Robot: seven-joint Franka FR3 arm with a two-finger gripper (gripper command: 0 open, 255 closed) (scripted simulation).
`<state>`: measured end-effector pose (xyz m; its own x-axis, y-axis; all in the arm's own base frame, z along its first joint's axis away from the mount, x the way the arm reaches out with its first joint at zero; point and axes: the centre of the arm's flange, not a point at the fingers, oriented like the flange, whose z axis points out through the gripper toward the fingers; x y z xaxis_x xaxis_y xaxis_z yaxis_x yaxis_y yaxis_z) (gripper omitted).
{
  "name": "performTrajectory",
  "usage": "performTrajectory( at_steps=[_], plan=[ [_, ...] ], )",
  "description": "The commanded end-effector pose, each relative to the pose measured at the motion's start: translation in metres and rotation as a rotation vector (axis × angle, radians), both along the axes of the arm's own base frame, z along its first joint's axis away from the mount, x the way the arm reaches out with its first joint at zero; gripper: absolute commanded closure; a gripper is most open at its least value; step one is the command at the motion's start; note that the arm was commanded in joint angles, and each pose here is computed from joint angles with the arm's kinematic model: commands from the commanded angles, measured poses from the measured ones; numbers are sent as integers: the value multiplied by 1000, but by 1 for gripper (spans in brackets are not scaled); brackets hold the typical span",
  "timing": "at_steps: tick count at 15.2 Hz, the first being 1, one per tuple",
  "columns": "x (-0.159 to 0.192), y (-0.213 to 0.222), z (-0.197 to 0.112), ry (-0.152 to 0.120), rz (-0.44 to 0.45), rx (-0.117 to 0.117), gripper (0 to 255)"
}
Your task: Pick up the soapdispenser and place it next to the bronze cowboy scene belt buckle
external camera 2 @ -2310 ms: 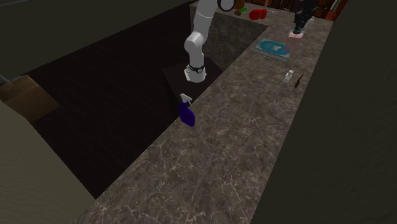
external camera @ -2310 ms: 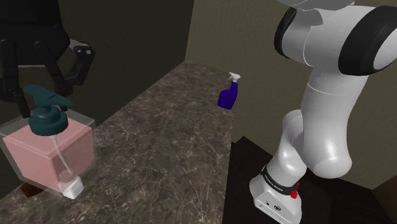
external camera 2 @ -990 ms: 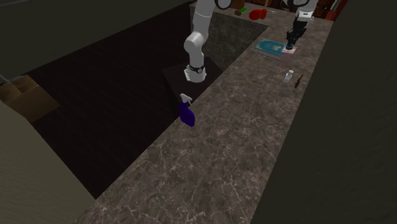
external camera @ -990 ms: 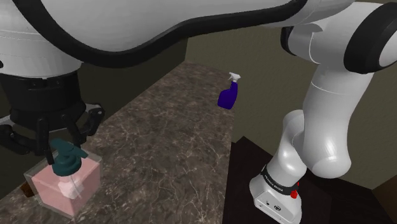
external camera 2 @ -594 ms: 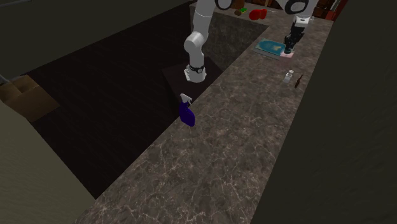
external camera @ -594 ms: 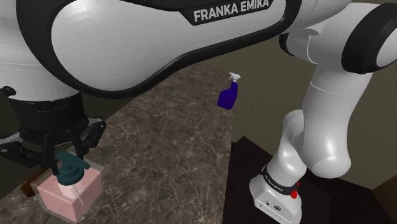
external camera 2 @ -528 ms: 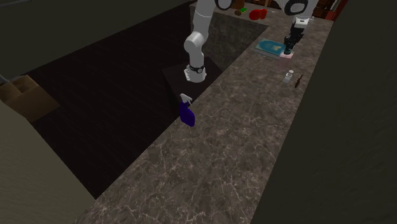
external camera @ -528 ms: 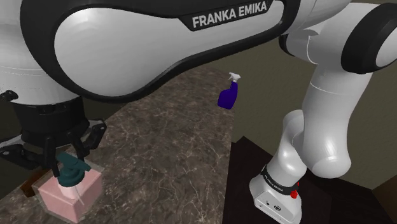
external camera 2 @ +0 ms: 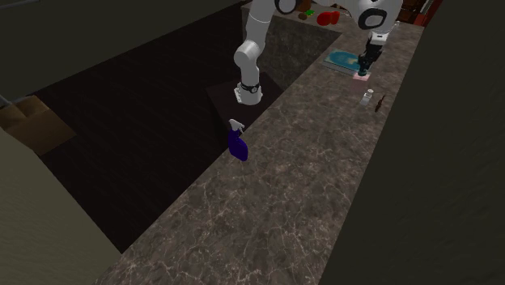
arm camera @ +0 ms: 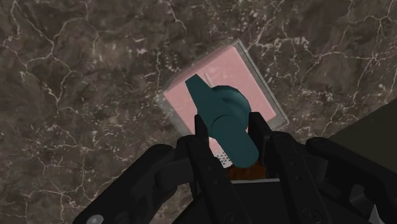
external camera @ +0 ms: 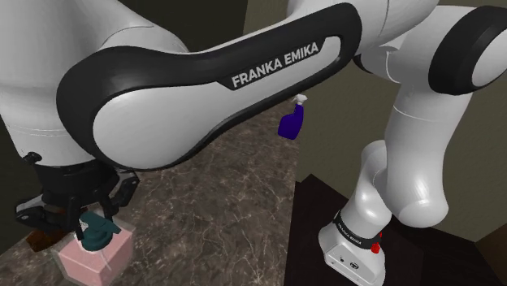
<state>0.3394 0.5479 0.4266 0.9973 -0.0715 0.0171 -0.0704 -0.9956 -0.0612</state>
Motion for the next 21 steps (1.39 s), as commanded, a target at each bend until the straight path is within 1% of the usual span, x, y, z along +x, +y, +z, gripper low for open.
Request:
performTrajectory(
  at_steps=[1,3,10,11,16,20,21],
  plan=[
    [0,0,-11,0,0,1,255],
    [0,0,-19,0,0,1,255],
    [0,0,-19,0,0,1,255],
    [0,0,-19,0,0,1,0],
    [0,0,-19,0,0,1,0],
    [-1,-3,31,0,0,1,0],
    [-1,-3,31,0,0,1,0]
  ],
)
